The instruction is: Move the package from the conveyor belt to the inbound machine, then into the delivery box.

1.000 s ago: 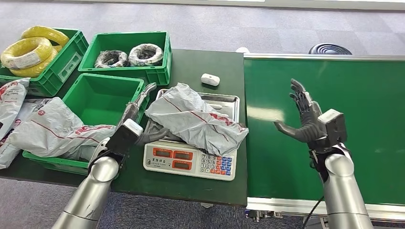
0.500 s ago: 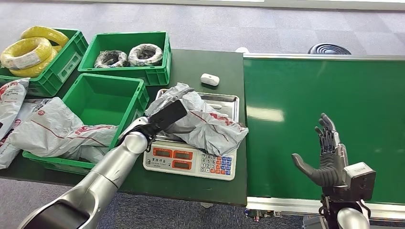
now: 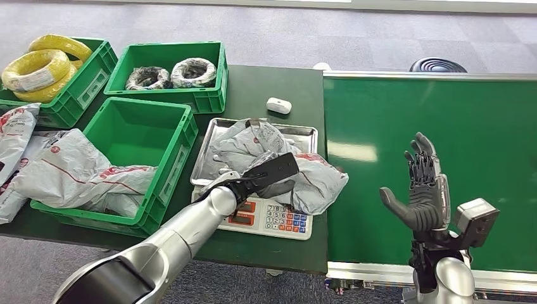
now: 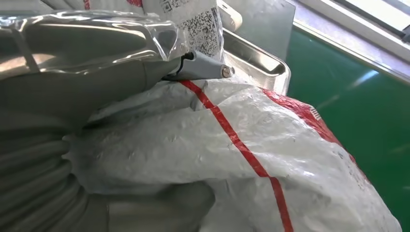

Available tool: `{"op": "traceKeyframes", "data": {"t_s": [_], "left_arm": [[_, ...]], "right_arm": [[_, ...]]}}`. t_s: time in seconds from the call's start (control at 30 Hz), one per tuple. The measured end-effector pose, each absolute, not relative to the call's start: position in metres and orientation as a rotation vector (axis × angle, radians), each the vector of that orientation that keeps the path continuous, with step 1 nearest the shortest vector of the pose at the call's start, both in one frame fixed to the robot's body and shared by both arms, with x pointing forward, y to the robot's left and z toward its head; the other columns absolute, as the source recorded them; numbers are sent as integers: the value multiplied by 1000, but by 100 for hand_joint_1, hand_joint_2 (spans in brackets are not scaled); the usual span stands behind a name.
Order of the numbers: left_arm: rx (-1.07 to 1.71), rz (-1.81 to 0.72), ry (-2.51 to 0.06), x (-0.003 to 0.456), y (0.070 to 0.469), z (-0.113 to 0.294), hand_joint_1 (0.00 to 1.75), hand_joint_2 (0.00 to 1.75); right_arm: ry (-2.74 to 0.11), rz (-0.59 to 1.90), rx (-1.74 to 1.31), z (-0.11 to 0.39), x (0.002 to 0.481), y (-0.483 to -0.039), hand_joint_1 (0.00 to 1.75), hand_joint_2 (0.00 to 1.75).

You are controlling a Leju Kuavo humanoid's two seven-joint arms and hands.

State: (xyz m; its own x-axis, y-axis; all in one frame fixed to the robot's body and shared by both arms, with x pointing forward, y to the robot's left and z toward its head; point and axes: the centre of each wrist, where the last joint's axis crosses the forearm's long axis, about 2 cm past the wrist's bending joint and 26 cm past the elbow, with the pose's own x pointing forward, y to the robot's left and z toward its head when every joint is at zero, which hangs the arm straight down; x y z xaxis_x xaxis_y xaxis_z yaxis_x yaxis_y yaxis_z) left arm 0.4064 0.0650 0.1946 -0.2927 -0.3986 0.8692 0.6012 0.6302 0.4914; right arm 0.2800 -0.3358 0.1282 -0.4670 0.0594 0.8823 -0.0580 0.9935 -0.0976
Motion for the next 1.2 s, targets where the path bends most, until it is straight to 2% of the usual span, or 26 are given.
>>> {"op": "traceKeyframes", "data": {"t_s": [0.17, 0.33, 0.63, 0.73, 0.77, 0.8, 0.87, 0.9, 0.93, 1.2], "left_arm": [[-158, -858, -1674, 416, 72, 206, 175, 175], [-220, -580, -1788, 435, 97, 224, 172, 175], [-58, -129, -2040, 470, 205, 267, 173, 175], [41, -44, -2077, 466, 241, 269, 165, 175], [67, -25, -2083, 463, 252, 266, 156, 175], [94, -9, -2090, 459, 263, 262, 133, 175], [144, 20, -2103, 450, 284, 252, 52, 175], [168, 35, -2107, 445, 294, 246, 17, 175], [188, 51, -2107, 440, 303, 240, 0, 175], [351, 155, -2048, 396, 362, 193, 0, 175]], "right_arm": [[-2037, 131, -13, 131, 288, -331, 0, 175], [-2014, 125, -68, 129, 289, -327, 0, 175], [-1968, 85, -143, 120, 278, -330, 0, 175], [-1943, 81, -181, 116, 265, -332, 0, 175], [-1937, 77, -190, 115, 260, -332, 0, 175], [-1932, 73, -199, 113, 255, -333, 0, 175], [-1924, 63, -225, 112, 245, -333, 0, 175], [-1921, 58, -241, 111, 240, -334, 0, 175], [-1918, 53, -258, 111, 236, -335, 0, 175], [-1899, 23, -318, 110, 214, -343, 0, 175]]}}
